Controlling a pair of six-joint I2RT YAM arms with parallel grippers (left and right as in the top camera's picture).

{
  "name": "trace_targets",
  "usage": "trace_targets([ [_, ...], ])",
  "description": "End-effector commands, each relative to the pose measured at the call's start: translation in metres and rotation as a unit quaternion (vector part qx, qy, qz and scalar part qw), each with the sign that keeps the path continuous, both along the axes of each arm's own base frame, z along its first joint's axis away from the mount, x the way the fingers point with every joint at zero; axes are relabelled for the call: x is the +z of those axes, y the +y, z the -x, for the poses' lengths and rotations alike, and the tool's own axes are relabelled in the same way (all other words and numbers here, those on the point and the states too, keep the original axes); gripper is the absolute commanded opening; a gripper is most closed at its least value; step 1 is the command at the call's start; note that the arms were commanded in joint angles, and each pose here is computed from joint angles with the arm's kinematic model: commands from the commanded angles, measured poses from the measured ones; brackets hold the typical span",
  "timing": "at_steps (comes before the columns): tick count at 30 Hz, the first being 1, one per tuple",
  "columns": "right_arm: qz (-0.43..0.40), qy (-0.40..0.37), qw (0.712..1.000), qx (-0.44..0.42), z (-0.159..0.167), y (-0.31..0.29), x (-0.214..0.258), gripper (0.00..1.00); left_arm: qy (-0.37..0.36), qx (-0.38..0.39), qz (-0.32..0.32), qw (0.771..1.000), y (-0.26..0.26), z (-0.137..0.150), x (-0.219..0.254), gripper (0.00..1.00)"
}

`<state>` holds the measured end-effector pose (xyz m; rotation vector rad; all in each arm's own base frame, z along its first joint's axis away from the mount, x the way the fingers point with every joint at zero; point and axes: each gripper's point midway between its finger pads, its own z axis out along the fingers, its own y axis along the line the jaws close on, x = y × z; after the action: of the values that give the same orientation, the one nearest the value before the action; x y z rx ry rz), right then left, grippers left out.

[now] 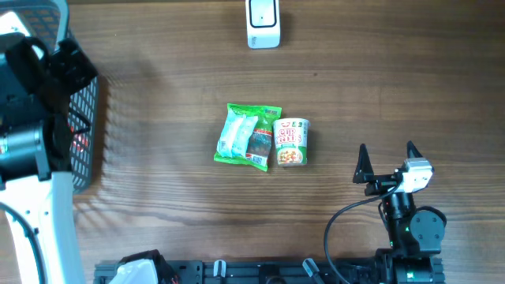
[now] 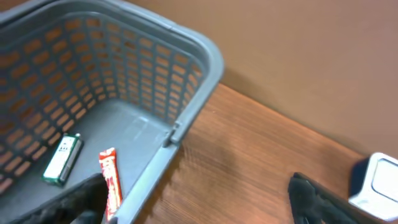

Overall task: Scan the item barcode
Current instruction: 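Lift the gum box out and place it on the table left of the bag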

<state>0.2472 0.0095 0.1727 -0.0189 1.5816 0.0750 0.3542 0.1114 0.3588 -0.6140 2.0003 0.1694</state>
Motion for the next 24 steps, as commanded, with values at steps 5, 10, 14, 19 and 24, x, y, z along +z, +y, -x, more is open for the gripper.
trace_targets([
  [5,0.004,-0.004,1.000,-0.002,0.000,-0.001,0.002,1.00,-0.038,0.103,-0.018,0.994,0.064,0.015,0.017,1.00],
  [10,0.004,-0.004,1.000,-0.002,0.000,-0.001,0.002,1.00,-0.001,0.132,-0.018,0.991,0.111,0.018,-0.008,1.00],
  [14,0.004,-0.004,1.000,-0.002,0.000,-0.001,0.002,1.00,0.074,0.140,-0.021,0.987,0.150,0.012,-0.056,1.00],
  [19,0.004,-0.004,1.000,-0.002,0.000,-0.001,0.002,1.00,0.171,0.135,-0.007,0.976,0.188,0.008,-0.130,1.00],
  [24,0.004,-0.004,1.000,-0.002,0.000,-0.001,0.002,1.00,0.214,0.146,0.029,0.965,0.215,0.007,-0.189,1.00],
])
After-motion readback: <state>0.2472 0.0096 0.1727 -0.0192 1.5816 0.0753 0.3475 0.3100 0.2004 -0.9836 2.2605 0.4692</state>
